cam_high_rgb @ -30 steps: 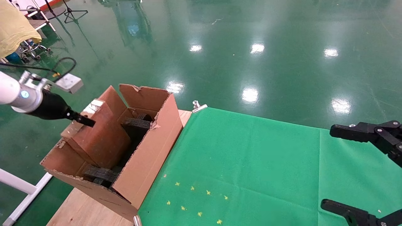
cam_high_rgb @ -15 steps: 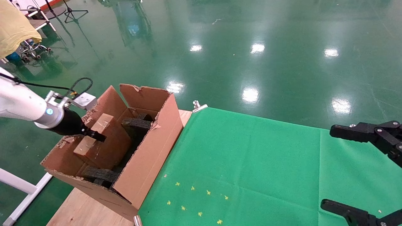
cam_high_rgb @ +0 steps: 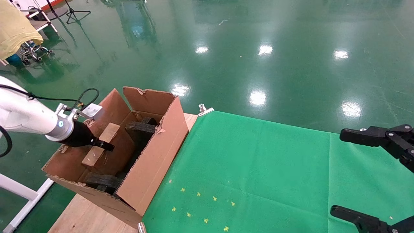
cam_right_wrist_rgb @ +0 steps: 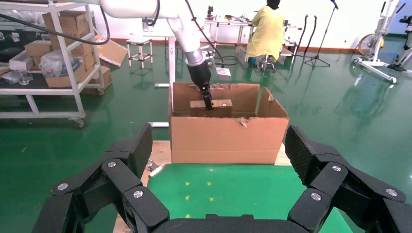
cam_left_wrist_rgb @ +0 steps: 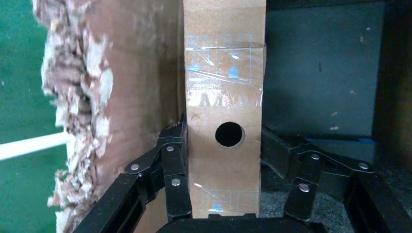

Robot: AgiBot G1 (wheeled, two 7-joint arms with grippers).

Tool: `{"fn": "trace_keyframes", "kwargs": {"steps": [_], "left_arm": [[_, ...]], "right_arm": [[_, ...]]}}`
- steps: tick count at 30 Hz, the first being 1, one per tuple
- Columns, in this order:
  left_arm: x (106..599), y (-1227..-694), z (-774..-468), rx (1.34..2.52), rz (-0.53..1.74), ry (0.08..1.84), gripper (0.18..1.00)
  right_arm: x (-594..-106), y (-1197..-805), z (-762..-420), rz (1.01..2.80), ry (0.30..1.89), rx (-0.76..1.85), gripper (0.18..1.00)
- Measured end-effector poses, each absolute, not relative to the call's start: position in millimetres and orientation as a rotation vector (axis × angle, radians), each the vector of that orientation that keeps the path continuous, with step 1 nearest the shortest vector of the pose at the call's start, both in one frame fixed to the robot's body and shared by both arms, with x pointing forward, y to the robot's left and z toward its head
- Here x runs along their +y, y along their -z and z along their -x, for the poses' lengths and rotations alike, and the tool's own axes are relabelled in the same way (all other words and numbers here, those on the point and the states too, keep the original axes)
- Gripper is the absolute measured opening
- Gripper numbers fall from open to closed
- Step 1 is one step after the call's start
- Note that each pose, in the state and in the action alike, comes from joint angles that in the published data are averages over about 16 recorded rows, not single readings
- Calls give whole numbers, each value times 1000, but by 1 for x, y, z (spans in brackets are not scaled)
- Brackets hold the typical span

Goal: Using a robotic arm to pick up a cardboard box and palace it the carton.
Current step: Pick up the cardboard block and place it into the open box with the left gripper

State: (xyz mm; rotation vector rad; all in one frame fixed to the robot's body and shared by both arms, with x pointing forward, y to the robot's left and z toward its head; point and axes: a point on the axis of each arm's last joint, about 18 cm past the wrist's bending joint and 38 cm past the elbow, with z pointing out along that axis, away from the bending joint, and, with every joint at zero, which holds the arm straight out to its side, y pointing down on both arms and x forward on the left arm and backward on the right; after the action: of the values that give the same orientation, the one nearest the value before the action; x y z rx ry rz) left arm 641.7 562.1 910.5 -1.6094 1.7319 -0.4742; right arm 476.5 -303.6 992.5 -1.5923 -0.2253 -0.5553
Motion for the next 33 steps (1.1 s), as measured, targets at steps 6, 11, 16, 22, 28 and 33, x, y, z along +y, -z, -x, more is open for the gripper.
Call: {"fn": "trace_keyframes", "kwargs": {"steps": [6, 11, 16, 22, 28, 33], "left_arm": [[563, -908, -642, 1720, 1621, 481, 461], [563, -907, -641, 1722, 1623, 482, 494], [562, -908, -641, 1729, 1623, 483, 552], [561, -909, -641, 1733, 1620, 485, 652], [560, -915, -642, 1733, 1600, 498, 765], [557, -929, -642, 1737, 1564, 577, 851]], "right_arm": [[-304, -992, -476, 1592, 555, -225, 1001], [-304, -992, -476, 1592, 555, -225, 1001], [-304, -992, -476, 1592, 555, -225, 1001], [-304, -992, -476, 1592, 555, -225, 1001], [-304, -992, -477, 1592, 555, -225, 1001], [-304, -992, -477, 1592, 555, -225, 1001]]}}
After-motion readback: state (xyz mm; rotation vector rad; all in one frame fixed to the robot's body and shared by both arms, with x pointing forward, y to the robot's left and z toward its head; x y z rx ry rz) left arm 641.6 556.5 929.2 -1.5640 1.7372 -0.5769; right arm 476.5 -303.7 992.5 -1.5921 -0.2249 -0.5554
